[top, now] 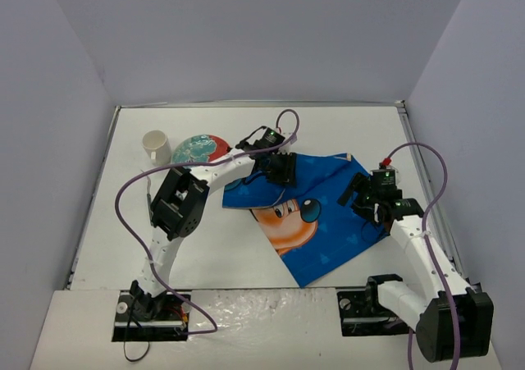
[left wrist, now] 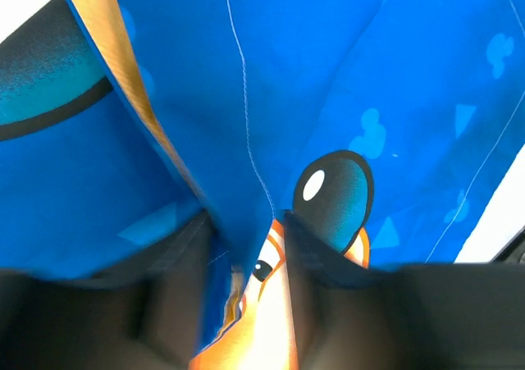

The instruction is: Set the dinner table for one person

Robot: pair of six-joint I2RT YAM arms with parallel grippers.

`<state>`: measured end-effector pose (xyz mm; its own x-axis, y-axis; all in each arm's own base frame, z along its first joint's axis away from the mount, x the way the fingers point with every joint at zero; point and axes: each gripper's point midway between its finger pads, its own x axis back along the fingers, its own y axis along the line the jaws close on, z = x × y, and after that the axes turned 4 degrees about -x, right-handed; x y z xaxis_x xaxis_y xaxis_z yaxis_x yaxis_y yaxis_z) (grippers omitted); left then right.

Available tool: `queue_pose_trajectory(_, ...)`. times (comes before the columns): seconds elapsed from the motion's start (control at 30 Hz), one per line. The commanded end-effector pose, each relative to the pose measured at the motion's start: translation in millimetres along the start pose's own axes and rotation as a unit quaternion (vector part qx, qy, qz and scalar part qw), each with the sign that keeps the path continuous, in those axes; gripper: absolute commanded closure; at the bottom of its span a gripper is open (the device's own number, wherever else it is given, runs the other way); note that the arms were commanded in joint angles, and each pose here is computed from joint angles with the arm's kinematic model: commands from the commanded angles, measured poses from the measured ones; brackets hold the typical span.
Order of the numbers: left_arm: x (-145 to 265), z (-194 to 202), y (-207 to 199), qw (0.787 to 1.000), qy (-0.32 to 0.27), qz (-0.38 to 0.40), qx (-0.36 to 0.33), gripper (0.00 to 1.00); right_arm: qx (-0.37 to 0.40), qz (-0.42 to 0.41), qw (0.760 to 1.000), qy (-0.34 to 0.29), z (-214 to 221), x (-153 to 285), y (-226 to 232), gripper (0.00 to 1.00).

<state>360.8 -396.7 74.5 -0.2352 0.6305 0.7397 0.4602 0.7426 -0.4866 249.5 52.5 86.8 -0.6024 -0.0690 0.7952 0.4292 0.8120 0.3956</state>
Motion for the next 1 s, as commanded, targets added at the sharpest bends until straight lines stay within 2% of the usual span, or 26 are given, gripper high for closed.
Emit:
queue_pose_trajectory(0.0, 22, -31, -29, 0.998, -0.042, 0.028, -0.026, 0.88, -0.016, -0.018, 1.0, -0.013, -2, -15, 16, 0.19)
queue_pose_trajectory(0.1, 26, -34, -25, 0.998, -0.039, 0.014, -0.049, 1.0, -0.022, -0.018, 1.0, -0.009, 1, -25, 16, 0.19)
queue_pose_trajectory(0.23, 37, -51, -21, 0.995, -0.051, -0.006, -0.086, 1.0, -0.033, -0.012, 0.999, 0.002, 9, -38, 11, 0.19)
queue_pose_trajectory(0.3, 50, -72, -14, 0.988, -0.068, -0.03, -0.132, 1.0, -0.042, -0.005, 0.999, 0.009, 15, -45, 7, 0.19)
queue_pose_trajectory(0.37, 59, -87, -7, 0.984, -0.081, -0.052, -0.148, 1.0, -0.046, 0.004, 0.999, 0.015, 19, -48, 2, 0.19)
queue_pose_trajectory(0.5, 96, -148, 18, 0.95, -0.144, -0.155, -0.229, 1.0, -0.051, 0.015, 0.998, 0.025, 26, -53, -3, 0.19)
queue_pose_trajectory(0.7, 100, -214, 56, 0.89, -0.221, -0.27, -0.293, 1.0, -0.052, 0.005, 0.998, 0.022, 20, -48, 3, 0.19)
queue_pose_trajectory(0.73, 99, -221, 63, 0.882, -0.228, -0.288, -0.294, 0.97, -0.052, 0.002, 0.998, 0.019, 18, -47, 5, 0.19)
queue_pose_trajectory(0.8, 100, -236, 74, 0.867, -0.253, -0.318, -0.288, 0.8, -0.052, 0.0, 0.999, 0.013, 13, -44, 9, 0.19)
queue_pose_trajectory(0.97, 111, -264, 87, 0.838, -0.319, -0.364, -0.253, 0.69, -0.05, 0.001, 0.999, 0.006, 5, -39, 14, 0.19)
